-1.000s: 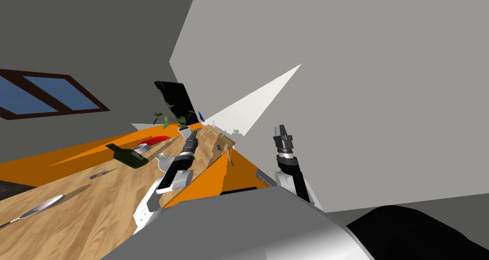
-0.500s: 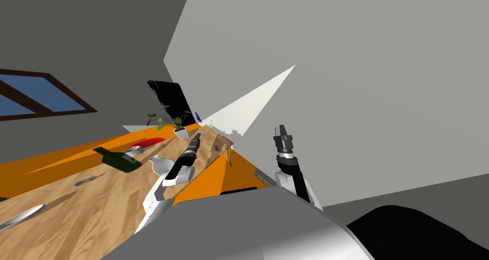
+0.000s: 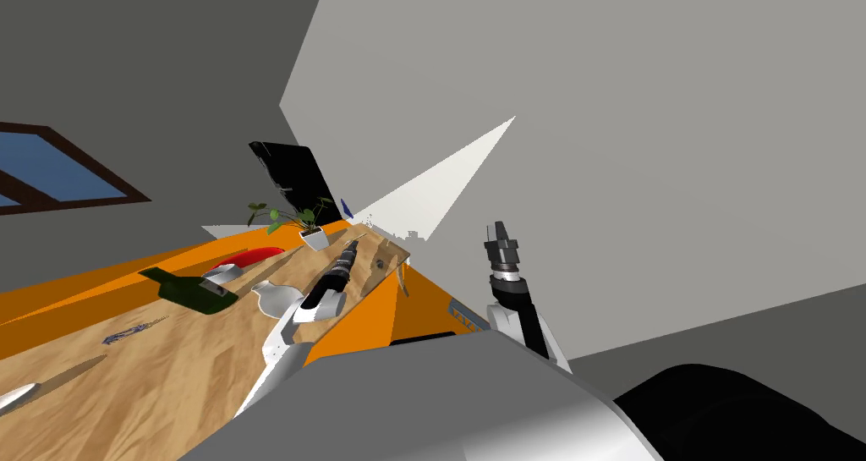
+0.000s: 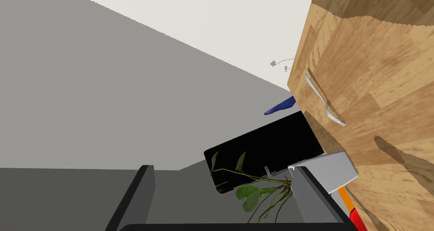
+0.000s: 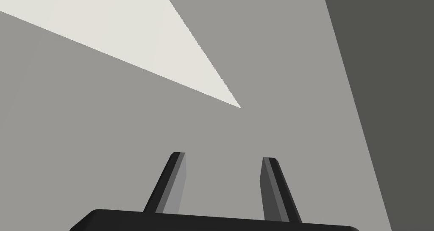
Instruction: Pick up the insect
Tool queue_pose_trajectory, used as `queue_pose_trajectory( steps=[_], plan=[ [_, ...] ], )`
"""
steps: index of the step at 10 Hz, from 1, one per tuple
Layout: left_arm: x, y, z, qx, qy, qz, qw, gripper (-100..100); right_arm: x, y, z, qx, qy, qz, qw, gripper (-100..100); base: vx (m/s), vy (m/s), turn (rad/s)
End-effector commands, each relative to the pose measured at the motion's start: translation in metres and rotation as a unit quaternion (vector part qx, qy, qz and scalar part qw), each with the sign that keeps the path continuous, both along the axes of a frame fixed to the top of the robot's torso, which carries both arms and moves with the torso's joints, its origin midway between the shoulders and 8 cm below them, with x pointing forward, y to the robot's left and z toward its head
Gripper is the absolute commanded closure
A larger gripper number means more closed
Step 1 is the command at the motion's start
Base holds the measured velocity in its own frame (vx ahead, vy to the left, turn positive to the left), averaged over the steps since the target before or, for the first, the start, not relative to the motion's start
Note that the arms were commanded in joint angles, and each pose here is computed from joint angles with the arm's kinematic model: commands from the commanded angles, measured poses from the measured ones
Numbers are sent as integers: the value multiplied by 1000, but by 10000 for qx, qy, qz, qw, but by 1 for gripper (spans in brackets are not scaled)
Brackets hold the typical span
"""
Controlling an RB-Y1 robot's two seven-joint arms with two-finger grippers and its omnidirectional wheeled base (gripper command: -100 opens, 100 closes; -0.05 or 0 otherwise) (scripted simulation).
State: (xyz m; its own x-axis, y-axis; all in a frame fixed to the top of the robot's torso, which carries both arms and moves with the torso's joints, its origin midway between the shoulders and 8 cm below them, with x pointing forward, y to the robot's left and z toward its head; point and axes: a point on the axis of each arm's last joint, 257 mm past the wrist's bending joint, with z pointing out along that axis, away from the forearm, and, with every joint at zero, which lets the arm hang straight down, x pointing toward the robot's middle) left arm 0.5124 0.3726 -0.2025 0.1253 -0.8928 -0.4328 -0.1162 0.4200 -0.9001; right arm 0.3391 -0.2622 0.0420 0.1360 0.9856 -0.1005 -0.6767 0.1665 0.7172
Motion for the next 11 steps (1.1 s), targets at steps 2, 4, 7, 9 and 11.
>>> queue_pose_trajectory(
  steps=[2, 4, 7, 9, 11],
  plan=[
    [7, 10, -31, 89, 473, 69, 9988, -100, 0, 0, 0, 0, 0, 0, 10000, 0, 15, -20, -59],
    [9, 17, -54, 143, 818, 121, 9965, -100, 0, 0, 0, 0, 0, 0, 10000, 0, 26, -29, -75],
    [12, 31, -88, 266, 1388, 196, 9898, -100, 0, 0, 0, 0, 0, 0, 10000, 0, 24, -26, -61],
    [10, 39, -108, 321, 1710, 246, 9844, -100, 0, 0, 0, 0, 0, 0, 10000, 0, 29, -18, -58],
    [9, 47, -124, 383, 1983, 287, 9790, -100, 0, 0, 0, 0, 0, 0, 10000, 0, 32, -23, -50]
  ],
)
